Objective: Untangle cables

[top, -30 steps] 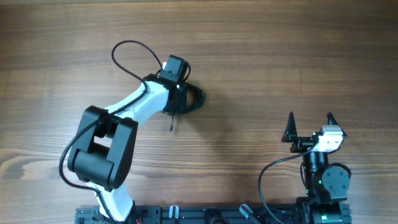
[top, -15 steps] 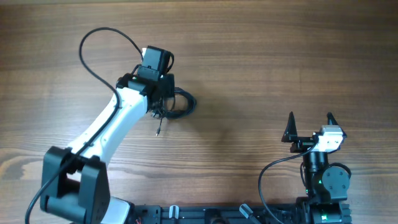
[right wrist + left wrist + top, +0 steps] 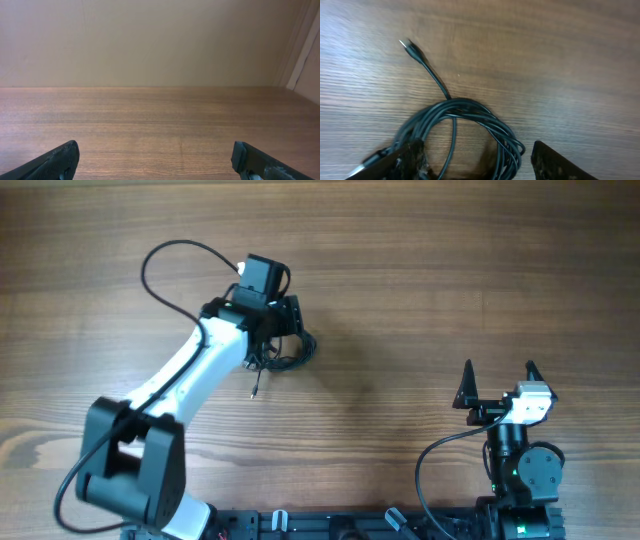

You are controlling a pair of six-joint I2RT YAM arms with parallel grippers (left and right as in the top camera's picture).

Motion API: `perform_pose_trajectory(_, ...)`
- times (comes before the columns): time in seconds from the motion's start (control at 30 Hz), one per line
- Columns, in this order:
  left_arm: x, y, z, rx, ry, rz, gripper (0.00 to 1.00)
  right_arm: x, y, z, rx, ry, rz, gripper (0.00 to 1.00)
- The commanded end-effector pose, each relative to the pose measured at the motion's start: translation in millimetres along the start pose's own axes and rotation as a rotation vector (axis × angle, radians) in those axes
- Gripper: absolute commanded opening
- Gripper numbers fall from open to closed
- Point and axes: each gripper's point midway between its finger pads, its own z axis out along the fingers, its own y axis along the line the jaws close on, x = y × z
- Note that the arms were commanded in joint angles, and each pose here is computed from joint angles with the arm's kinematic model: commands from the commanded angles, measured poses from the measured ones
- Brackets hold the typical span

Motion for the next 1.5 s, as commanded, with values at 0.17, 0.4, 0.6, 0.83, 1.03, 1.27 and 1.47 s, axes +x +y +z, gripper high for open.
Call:
perform_pose_trajectory(0.17,39.5,-4.0,28.0,-0.034,0.13,0.035,0.2,-2.8,-3.5,-0.6,0.018,-0.014,0.015,1.0)
perform_pose_trajectory(0.4,66.2,10.1,22.1,-0.096,0.239,0.046,0.04,-2.8,-3.5,-0.6,0.018,-0.014,0.015,0.99)
perform_pose_trajectory(0.6,89.0,24.9,12.7,-0.156,0.339,0.048,0.09,-2.8,-3.5,-0.6,0.018,-0.014,0.015,1.0)
perform_pose_trajectory(0.83,66.8,13.0,-5.0,-0.118,0.282,0.049,0.58,-2.8,-3.5,-0.6,0.018,-0.014,0.015,1.0)
perform_pose_trajectory(1.03,25.8,-12.6,2.5,-0.018,0.112,0.046,0.88,-2.8,-3.5,-0.6,0.018,-0.014,0.015,0.99)
perform_pose_trajectory(1.27,15.7,-20.9,9.4,0.018,0.05,0.037,1.0,-2.9,-3.5,-0.6,0.018,-0.014,0.015,1.0)
perform_pose_trajectory(1.47,41.7,-5.2,27.8,-0.022,0.113,0.039,1.0,-2.8,-3.5,-0.6,0.018,-0.014,0.015,1.0)
